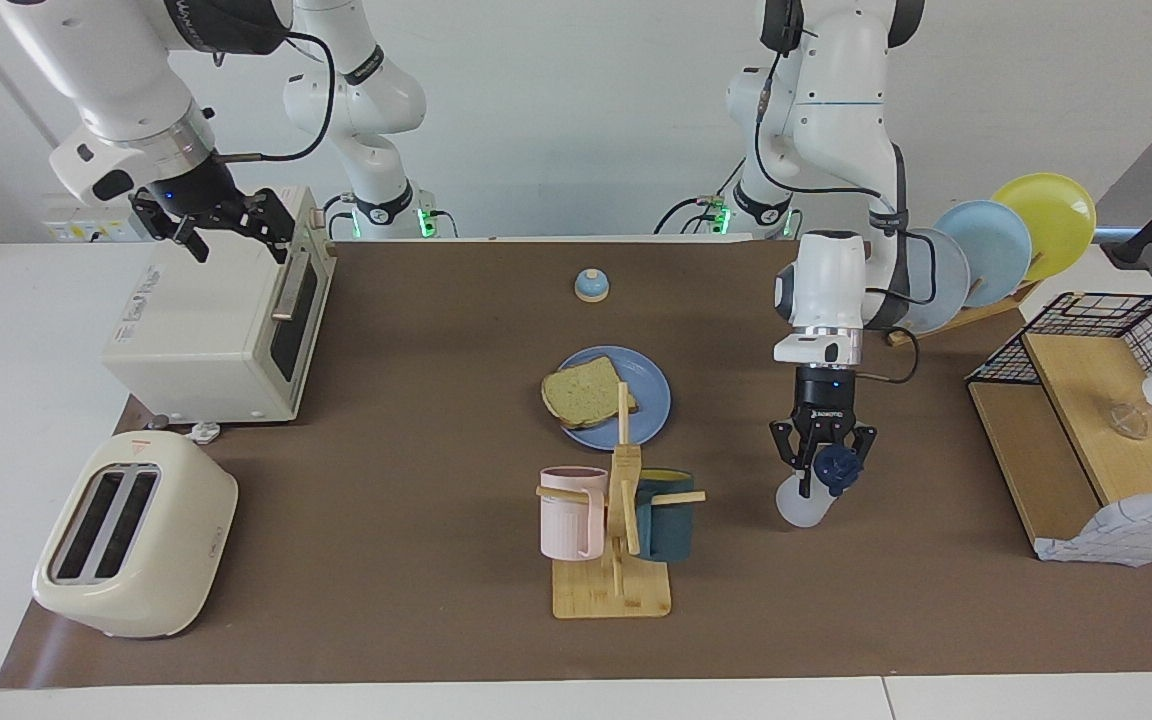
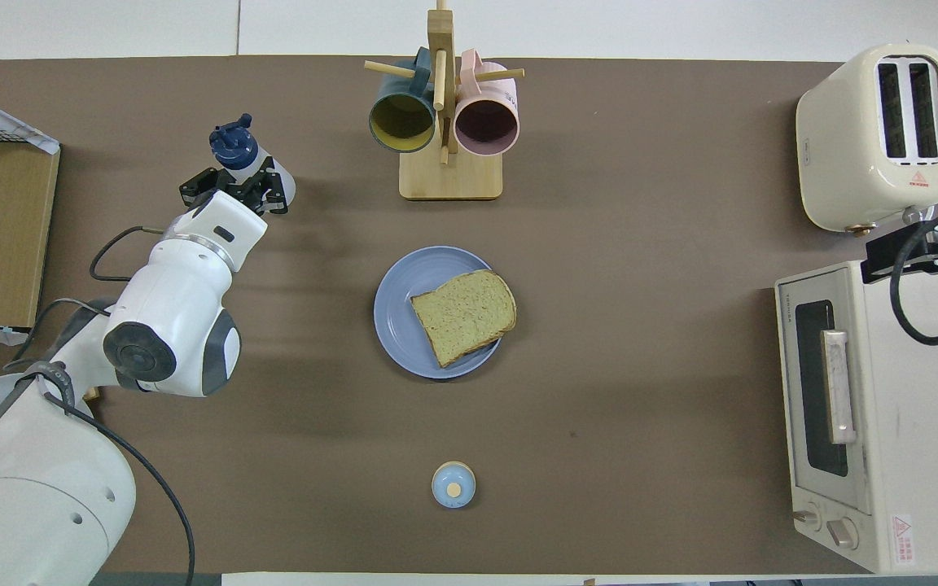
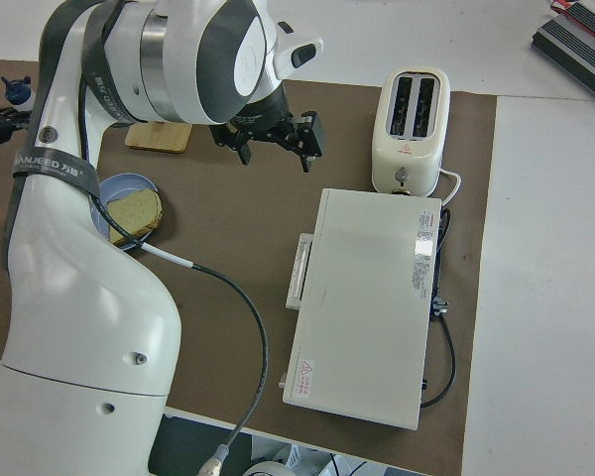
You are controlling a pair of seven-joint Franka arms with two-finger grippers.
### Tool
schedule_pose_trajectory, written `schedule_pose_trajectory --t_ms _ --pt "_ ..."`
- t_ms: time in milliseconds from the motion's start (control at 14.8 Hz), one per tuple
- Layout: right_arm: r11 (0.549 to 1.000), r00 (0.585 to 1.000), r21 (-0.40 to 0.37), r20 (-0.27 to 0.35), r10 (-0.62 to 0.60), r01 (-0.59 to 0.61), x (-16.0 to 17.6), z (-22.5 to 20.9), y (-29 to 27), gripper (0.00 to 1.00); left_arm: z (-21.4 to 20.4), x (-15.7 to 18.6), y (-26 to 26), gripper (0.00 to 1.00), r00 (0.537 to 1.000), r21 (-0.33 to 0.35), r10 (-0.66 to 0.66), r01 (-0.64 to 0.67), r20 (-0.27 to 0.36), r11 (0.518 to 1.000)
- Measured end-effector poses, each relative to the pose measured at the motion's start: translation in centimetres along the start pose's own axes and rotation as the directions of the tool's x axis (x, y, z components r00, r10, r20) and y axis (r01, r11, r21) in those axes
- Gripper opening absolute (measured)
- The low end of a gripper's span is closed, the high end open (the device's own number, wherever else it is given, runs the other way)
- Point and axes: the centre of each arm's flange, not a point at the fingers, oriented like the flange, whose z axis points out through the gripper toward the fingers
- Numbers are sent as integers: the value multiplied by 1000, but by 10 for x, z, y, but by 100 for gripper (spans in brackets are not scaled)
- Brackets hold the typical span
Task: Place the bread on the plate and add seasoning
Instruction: 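Lower the bottle onto the table and open the left gripper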
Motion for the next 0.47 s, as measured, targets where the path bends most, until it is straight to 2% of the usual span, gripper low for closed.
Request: schedule_pose_trajectory --t_ms 475 --pt "1000 1000 0 0 0 0 0 0 0 100 5 -15 2 37 1000 0 8 -8 26 1000"
